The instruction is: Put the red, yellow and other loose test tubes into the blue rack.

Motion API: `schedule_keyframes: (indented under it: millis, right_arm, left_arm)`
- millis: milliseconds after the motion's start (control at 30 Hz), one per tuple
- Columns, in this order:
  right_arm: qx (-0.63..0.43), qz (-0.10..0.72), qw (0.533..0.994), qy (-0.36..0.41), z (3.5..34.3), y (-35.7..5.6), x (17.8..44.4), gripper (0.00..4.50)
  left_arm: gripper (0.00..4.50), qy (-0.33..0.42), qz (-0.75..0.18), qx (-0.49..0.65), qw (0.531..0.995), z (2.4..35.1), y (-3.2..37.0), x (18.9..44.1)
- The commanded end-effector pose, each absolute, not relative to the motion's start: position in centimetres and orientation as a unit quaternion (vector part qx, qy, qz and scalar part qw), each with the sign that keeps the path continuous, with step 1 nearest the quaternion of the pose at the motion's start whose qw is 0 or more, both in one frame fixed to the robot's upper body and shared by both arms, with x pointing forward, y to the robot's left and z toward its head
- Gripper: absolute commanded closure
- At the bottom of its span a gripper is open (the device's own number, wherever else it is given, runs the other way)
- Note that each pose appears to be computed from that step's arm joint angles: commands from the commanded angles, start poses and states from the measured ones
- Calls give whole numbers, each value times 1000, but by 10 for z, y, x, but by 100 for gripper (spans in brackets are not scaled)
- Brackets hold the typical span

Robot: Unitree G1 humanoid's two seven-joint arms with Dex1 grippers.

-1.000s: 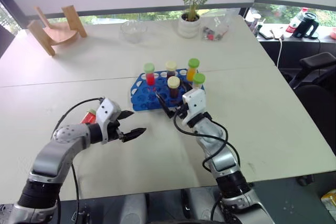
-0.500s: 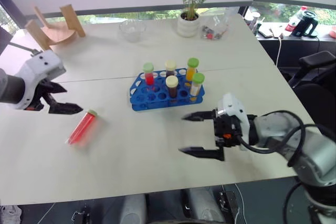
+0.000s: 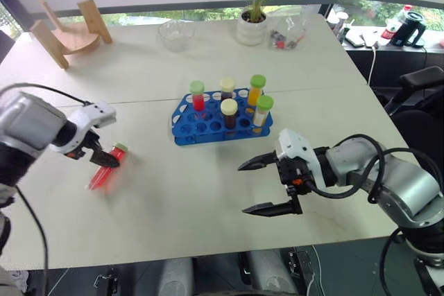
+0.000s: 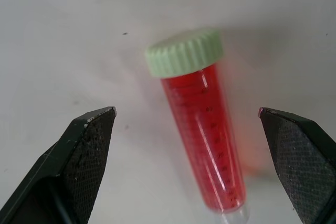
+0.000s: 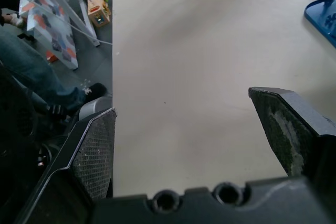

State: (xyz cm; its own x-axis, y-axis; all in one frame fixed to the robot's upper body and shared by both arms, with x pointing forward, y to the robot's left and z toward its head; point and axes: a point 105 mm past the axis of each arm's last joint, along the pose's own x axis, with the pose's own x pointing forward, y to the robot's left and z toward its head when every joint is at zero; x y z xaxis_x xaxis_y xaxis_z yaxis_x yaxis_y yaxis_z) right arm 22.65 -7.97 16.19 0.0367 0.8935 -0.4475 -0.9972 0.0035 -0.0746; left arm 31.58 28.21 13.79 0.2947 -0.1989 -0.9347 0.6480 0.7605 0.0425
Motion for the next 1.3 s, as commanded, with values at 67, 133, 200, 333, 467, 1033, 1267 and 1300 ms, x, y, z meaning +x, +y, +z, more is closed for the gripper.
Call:
schedule_keyframes:
  millis: [67,133,200,333,467,1033,1267,1300]
  right_arm:
    - [-197,667,709,113,172,-80,229,0]
    - [-196,662,714,111,175,-82,230,0]
    - [-195,661,716,113,175,-83,229,0]
    - [-196,650,723,127,171,-90,228,0]
    - [-173,616,758,126,172,-103,234,0]
    - [-106,530,828,151,172,-138,251,0]
    - [-108,509,842,142,175,-143,261,0]
    - [-107,509,843,141,175,-143,261,0]
  left_arm:
    - [120,527,-254,217,781,130,287,322]
    - [234,528,-245,221,783,126,289,324]
    - [336,528,-246,219,783,125,287,323]
    - [367,503,-267,198,798,131,279,325]
    - [367,266,-312,170,896,192,272,354]
    - [367,-156,-411,-51,896,215,118,348]
    - [367,-159,-429,-40,888,199,98,358]
    - [367,-159,-428,-36,889,196,97,360]
